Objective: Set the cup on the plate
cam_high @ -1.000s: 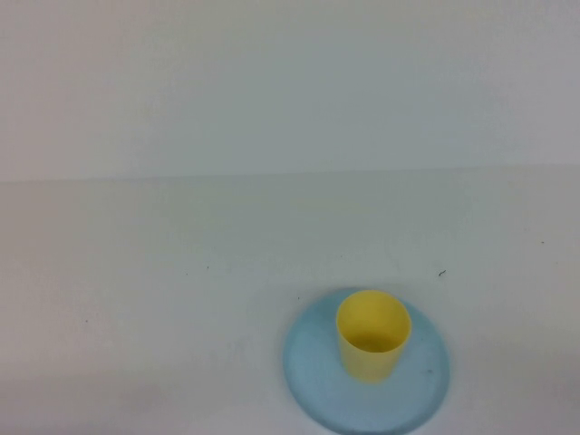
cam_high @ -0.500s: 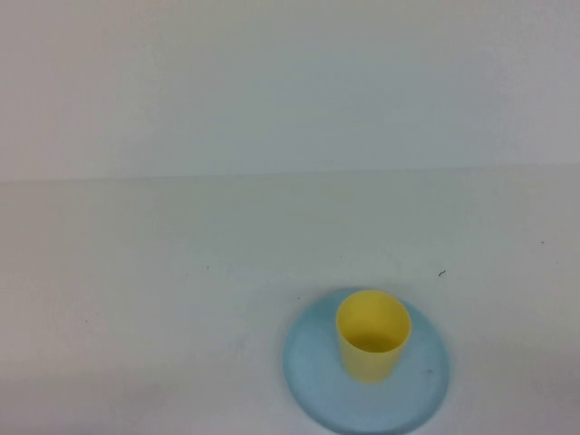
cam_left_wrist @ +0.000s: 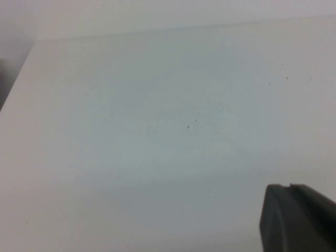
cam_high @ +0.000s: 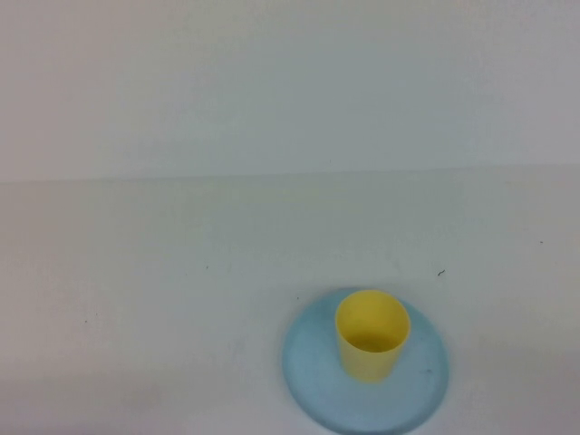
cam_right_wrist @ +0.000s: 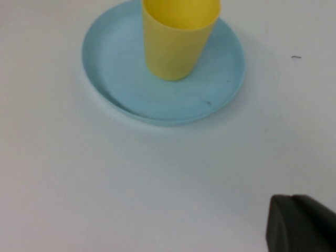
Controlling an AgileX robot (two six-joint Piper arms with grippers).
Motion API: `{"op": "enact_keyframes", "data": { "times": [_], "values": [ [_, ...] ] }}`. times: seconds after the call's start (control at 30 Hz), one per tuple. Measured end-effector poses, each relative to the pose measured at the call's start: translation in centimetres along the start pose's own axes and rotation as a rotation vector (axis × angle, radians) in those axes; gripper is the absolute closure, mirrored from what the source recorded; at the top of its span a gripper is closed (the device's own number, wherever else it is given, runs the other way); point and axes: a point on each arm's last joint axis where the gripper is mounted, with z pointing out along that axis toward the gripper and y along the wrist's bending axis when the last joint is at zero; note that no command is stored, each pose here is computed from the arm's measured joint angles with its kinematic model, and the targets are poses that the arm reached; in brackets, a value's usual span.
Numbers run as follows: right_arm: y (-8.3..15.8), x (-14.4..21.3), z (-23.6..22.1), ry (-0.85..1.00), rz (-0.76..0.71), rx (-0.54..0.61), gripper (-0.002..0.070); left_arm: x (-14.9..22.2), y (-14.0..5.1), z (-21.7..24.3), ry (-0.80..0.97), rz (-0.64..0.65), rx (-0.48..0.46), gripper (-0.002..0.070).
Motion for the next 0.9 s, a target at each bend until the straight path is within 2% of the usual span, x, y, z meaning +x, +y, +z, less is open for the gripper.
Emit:
{"op": "enact_keyframes", "data": {
  "times": [0.1, 0.23, 0.37, 0.47, 0.57, 0.7, 0.9],
  "values": [
    [-0.6, 0.2, -0.5, -0.017, -0.004, 0.074, 0.0676, 0.0, 0.0, 0.0, 0.000, 0.000, 0.000, 0.0673],
    [-1.9, 0.7, -1.3, -0.070, -0.026, 0.259, 0.0676, 0.0, 0.0, 0.0, 0.000, 0.000, 0.000, 0.0673],
    [-3.0, 1.3, -1.6, -0.275, 0.075, 0.482, 0.0676, 0.0, 0.0, 0.0, 0.000, 0.000, 0.000, 0.0674],
    [-3.3, 2.2, -1.5, -0.458, 0.170, 0.595, 0.0676, 0.0, 0.0, 0.0, 0.000, 0.000, 0.000, 0.0674],
    [-3.0, 3.8, -0.8, -0.512, 0.216, 0.630, 0.0676, 0.0, 0.0, 0.0, 0.000, 0.000, 0.000, 0.0673],
    [-2.4, 5.9, 0.4, -0.496, 0.237, 0.625, 0.0676, 0.0, 0.0, 0.0, 0.000, 0.000, 0.000, 0.0673],
    [-1.6, 7.6, 1.2, -0.366, 0.267, 0.566, 0.0676, 0.0, 0.0, 0.0, 0.000, 0.000, 0.000, 0.0673]
  ]
}}
